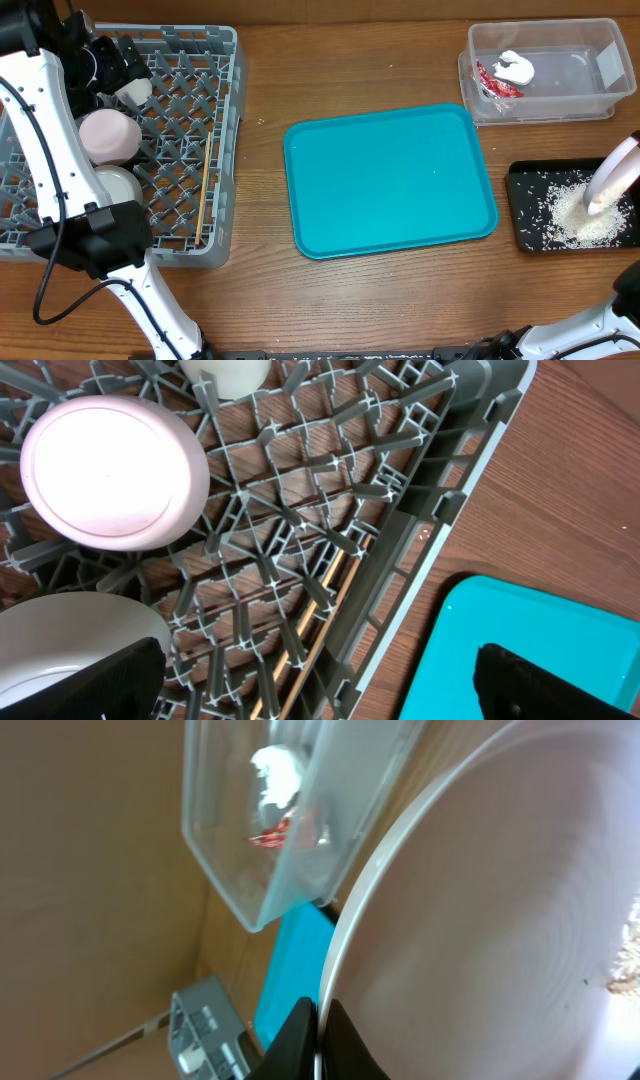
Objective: Sort waste into correct bins and load items into the dishwasher
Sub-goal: 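Tilt the plate to dump the rice onto the black tray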
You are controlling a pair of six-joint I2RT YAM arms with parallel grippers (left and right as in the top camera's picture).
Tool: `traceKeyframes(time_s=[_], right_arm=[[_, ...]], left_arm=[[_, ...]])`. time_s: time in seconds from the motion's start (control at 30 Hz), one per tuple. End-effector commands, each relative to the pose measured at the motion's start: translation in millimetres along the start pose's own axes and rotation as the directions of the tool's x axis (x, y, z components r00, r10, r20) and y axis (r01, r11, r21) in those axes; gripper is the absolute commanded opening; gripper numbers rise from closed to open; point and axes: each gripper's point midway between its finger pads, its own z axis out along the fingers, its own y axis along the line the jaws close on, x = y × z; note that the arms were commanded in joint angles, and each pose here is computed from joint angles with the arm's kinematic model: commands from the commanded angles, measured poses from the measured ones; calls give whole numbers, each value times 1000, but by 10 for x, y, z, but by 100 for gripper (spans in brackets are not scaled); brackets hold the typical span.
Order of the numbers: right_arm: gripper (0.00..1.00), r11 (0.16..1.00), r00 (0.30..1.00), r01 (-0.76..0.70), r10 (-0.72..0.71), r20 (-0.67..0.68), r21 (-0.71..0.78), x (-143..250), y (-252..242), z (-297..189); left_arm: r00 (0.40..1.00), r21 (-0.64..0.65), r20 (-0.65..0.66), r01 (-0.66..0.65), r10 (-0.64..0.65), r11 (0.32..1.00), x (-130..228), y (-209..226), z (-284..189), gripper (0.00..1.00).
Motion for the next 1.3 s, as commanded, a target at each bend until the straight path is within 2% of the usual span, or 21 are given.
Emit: traceKeyframes(time_s=[0.0, 0.1, 0.17, 0.2, 0.23, 0.3, 0.37, 0.43, 0.5, 0.57, 0.63, 0.7, 0.8, 0.9, 0.97, 1.07, 1.13, 1.17, 1.2, 1.27], right_arm=[[4, 966, 981, 192, -191, 23, -173, 61, 392, -152], [4, 973, 988, 153, -153, 13, -175, 70, 393, -152], [4, 990, 999, 44, -44, 3, -133, 51, 319, -143], [4, 995, 998, -60, 60, 2, -80, 38, 224, -136], [4, 994, 996, -88, 88, 5, -65, 33, 198, -135], [4, 994, 996, -87, 87, 4, -68, 33, 203, -133], [4, 993, 1000, -6, 6, -3, -114, 54, 283, -140], [4, 992, 1000, 17, -18, -6, -123, 71, 298, -142], [4, 992, 992, -124, 123, 27, 26, 21, 18, -147], [4, 977, 981, -191, 186, 59, 99, -5, -120, -159], [4, 992, 993, -113, 111, 43, 48, -11, -21, -151], [4, 982, 991, 130, -132, 0, -139, 98, 303, -163], [4, 989, 995, 96, -97, -2, -110, 89, 253, -159], [4, 998, 998, -64, 64, 23, 17, 25, 34, -150], [4, 999, 1000, -9, 10, 15, -46, 25, 145, -152], [4, 960, 984, 174, -177, 2, -221, 132, 437, -192], [4, 971, 990, 141, -144, -4, -193, 125, 390, -182], [4, 997, 1000, -10, 10, -2, -74, 67, 192, -154], [4, 998, 999, -46, 46, 2, -52, 54, 154, -152], [4, 989, 998, 55, -56, -3, -137, 76, 300, -166]], left_arm=[[1000, 3, 31, 4, -5, 1000, 8, -21, -146, 100], [1000, 4, 30, 4, -4, 1000, 10, -25, -144, 100], [1000, 4, 30, 3, -4, 1000, 11, -27, -144, 100], [1000, 4, 31, 3, -4, 1000, 10, -27, -144, 100], [1000, 4, 30, 3, -3, 1000, 11, -29, -143, 100], [1000, 4, 30, 3, -3, 1000, 11, -29, -143, 100], [1000, 4, 30, 4, -4, 1000, 10, -25, -144, 100], [1000, 3, 31, 3, -4, 1000, 10, -25, -144, 100], [1000, 4, 30, 4, -4, 1000, 10, -25, -144, 100], [1000, 4, 30, 2, -3, 1000, 12, -32, -142, 100], [1000, 4, 30, 2, -2, 1000, 13, -35, -142, 100], [1000, 4, 29, 2, -2, 1000, 14, -35, -142, 100], [1000, 4, 30, 2, -2, 1000, 13, -35, -142, 100], [1000, 4, 30, 2, -2, 1000, 13, -35, -142, 100], [1000, 4, 30, 2, -2, 1000, 13, -35, -142, 100], [1000, 4, 30, 2, -2, 1000, 13, -35, -142, 100], [1000, 4, 30, 2, -2, 1000, 13, -35, -142, 100], [1000, 4, 30, 1, -1, 1000, 14, -37, -141, 99], [1000, 4, 30, 1, -1, 1000, 14, -37, -141, 100], [1000, 4, 30, 1, -1, 1000, 14, -37, -141, 100]])
